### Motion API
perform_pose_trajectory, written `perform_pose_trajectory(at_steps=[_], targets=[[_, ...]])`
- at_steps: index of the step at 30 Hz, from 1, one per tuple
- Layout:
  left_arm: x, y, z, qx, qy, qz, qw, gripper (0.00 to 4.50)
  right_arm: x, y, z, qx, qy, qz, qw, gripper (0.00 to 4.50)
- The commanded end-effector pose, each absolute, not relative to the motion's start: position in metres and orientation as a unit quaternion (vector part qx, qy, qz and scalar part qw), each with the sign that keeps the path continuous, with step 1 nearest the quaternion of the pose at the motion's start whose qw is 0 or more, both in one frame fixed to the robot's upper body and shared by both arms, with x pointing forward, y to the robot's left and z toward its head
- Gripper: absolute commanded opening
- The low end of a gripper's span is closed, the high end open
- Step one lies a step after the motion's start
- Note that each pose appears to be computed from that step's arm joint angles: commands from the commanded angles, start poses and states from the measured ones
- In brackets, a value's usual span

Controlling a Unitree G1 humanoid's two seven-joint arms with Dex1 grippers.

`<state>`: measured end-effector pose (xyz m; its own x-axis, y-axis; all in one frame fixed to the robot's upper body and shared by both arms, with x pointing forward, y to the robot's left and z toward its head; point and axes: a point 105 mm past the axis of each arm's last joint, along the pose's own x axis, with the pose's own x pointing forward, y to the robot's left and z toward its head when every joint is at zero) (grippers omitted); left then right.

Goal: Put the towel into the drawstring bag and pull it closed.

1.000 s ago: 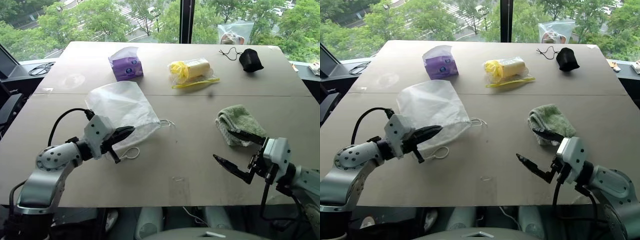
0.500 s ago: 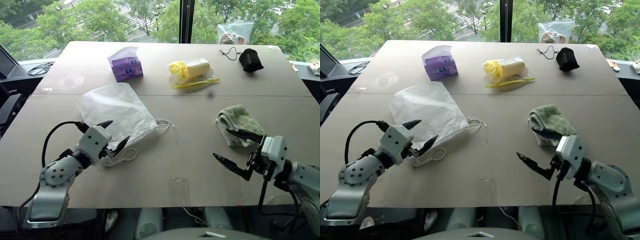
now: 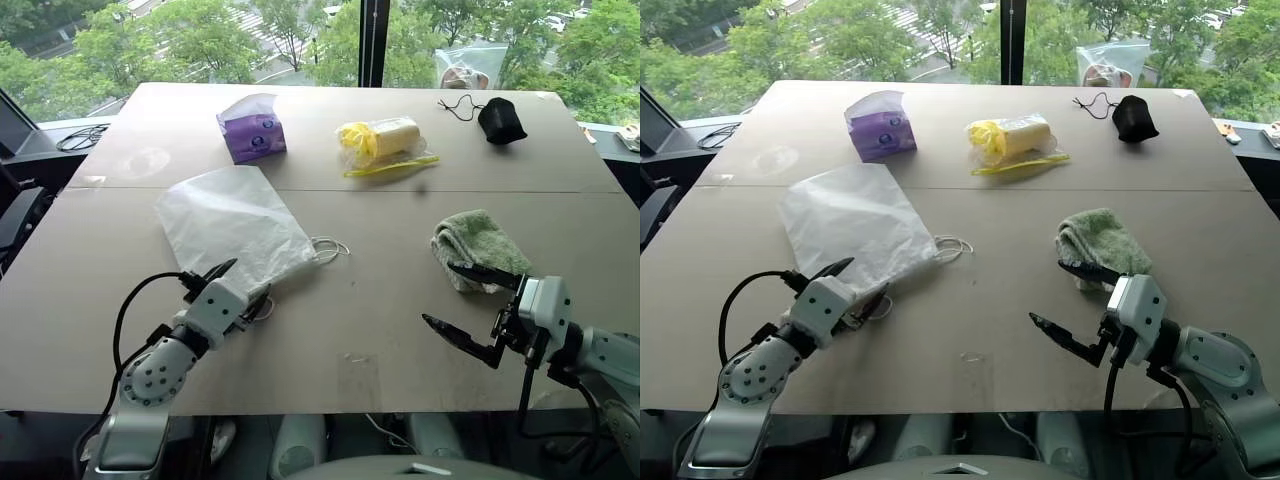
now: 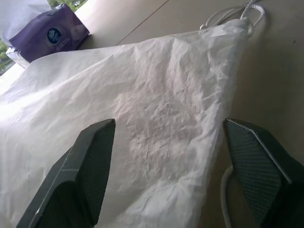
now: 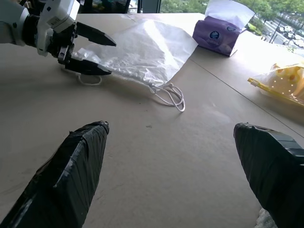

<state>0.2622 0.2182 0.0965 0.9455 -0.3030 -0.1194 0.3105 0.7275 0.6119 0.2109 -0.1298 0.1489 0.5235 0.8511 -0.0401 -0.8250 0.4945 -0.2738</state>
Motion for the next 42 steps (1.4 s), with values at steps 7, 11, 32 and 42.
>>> perform_pose_trajectory(at_steps=[7, 11, 32, 42], targets=[[0.276, 0.221, 0.112, 0.379, -0.050, -0.110, 0.917, 3.69, 0.207, -0.129, 0.162, -0.144, -0.075, 0.477, 0.864, 4.50], [0.283, 0.237, 0.113, 0.322, -0.023, -0.090, 0.942, 2.87, 0.208, -0.129, 0.158, -0.164, -0.064, 0.467, 0.866, 4.50], [0.294, 0.209, 0.168, -0.239, 0.106, -0.293, 0.920, 0.03, 0.327, -0.207, 0.157, -0.165, 0.070, 0.216, 0.960, 4.50], [0.314, 0.205, 0.170, -0.216, 0.102, -0.273, 0.932, 0.03, 0.336, -0.233, 0.067, -0.125, 0.326, 0.300, 0.888, 4.50]])
